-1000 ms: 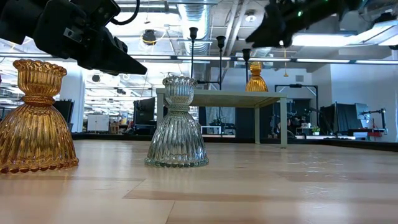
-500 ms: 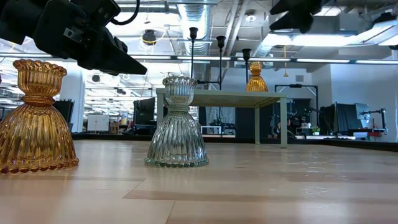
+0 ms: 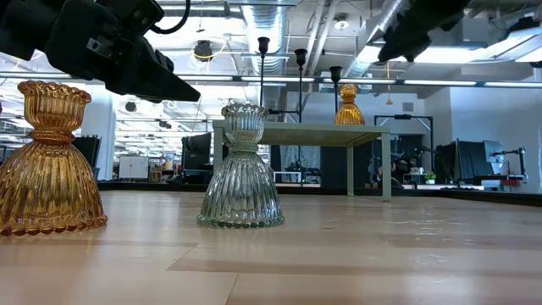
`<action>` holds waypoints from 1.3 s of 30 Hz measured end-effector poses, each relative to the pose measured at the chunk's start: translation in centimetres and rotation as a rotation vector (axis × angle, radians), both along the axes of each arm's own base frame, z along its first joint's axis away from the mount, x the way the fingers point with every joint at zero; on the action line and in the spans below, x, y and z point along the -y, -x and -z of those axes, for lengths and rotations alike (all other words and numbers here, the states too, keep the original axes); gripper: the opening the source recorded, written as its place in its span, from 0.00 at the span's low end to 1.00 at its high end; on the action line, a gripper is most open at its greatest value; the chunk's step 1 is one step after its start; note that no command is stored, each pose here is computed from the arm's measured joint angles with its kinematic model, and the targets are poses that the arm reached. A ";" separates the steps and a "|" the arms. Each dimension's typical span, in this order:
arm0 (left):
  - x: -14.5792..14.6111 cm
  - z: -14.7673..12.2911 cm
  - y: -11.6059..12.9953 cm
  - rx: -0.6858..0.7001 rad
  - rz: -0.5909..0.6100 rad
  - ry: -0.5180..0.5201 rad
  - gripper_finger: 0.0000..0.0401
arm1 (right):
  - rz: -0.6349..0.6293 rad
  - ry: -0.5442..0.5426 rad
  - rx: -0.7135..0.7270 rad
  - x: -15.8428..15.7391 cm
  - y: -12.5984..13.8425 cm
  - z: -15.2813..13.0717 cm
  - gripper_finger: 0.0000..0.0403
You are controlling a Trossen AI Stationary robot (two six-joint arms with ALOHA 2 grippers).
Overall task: Pick & Place candle stick holders
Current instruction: Put the glass candle holder on the shelf
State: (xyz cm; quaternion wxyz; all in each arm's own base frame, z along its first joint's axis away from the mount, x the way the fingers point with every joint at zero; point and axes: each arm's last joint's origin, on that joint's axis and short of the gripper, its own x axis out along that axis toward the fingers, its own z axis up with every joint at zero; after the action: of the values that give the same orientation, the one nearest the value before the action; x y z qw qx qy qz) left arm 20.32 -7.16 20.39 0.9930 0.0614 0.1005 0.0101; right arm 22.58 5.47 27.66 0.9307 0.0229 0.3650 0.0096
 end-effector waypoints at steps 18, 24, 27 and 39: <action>0.7 0.0 0.1 -0.026 0.223 0.115 0.02 | -0.136 0.057 0.035 -4.9 -8.6 9.1 0.24; 0.7 0.0 0.1 -0.026 0.223 0.115 0.02 | -0.137 0.055 0.046 -5.4 -10.0 11.5 0.24; 0.7 0.0 0.1 -0.026 0.223 0.115 0.02 | -0.135 0.054 0.052 -5.5 -10.5 12.5 0.24; 0.7 0.0 0.1 -0.026 0.224 0.116 0.02 | -0.170 -0.013 0.127 -6.3 -11.9 14.5 0.56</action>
State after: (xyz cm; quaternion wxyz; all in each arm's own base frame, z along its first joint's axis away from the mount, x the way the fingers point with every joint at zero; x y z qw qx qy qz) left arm 20.25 -7.86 20.36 0.9884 0.0149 0.1061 -0.1075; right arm 34.52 11.73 13.13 0.9476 -0.0030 0.3058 0.0922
